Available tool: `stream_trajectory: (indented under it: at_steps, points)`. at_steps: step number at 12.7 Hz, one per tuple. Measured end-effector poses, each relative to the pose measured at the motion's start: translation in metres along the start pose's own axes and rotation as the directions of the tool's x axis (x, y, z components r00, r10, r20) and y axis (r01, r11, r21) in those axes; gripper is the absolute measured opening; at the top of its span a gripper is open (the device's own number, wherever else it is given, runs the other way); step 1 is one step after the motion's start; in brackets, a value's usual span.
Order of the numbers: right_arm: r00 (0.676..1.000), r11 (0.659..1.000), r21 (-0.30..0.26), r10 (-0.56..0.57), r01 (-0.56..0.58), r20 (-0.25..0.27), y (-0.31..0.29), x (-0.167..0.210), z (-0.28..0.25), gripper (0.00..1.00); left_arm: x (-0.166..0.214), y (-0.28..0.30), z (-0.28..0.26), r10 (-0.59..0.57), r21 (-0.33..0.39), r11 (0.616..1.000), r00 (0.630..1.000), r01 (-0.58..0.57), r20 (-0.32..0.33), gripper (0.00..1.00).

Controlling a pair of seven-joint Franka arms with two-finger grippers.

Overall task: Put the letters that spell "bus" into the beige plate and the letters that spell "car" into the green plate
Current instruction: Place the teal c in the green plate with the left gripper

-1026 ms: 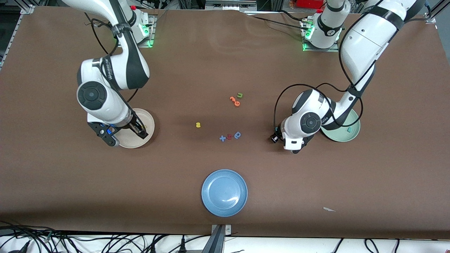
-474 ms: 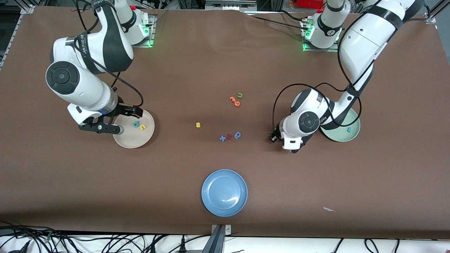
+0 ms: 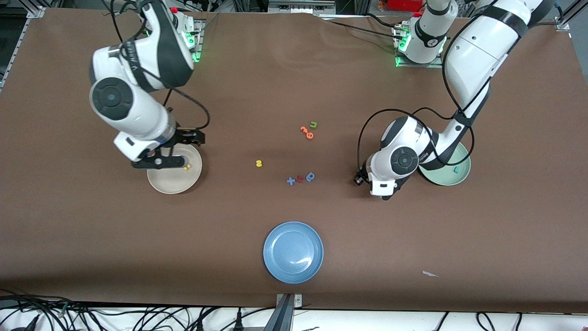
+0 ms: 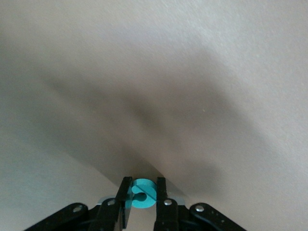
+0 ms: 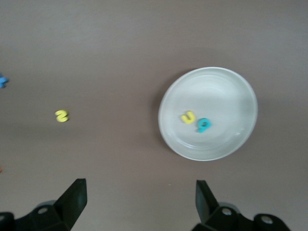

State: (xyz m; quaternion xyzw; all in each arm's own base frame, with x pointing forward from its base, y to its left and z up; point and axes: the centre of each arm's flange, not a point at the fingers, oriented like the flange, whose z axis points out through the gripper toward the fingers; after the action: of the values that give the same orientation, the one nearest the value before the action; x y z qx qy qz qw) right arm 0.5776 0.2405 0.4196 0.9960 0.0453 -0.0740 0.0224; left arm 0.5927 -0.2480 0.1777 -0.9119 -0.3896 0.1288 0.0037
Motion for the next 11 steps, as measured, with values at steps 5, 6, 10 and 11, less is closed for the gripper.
stream_trajectory:
  at_steps: [5, 6, 10, 11]
  points:
    - [0.995, 0.999, 0.002, -0.045, 0.046, -0.088, -0.079, 0.025, 0.094, 0.95, 0.07, -0.065, -0.094, 0.128, 0.078, 0.988, 0.991, -0.131, 0.04, 0.24]
    - [0.994, 0.999, 0.01, -0.037, 0.038, -0.103, -0.097, 0.027, 0.116, 0.84, 0.086, -0.084, -0.107, 0.172, 0.098, 0.979, 0.983, -0.178, 0.062, 0.24]
    - [0.992, 0.998, 0.062, 0.029, -0.021, -0.119, -0.142, 0.023, 0.166, 0.6, 0.151, -0.15, -0.113, 0.314, 0.106, 0.939, 0.942, -0.326, 0.115, 0.24]
    - [0.992, 0.997, 0.071, 0.035, -0.026, -0.122, -0.147, 0.022, 0.173, 0.59, 0.164, -0.167, -0.108, 0.333, 0.108, 0.932, 0.934, -0.347, 0.128, 0.24]
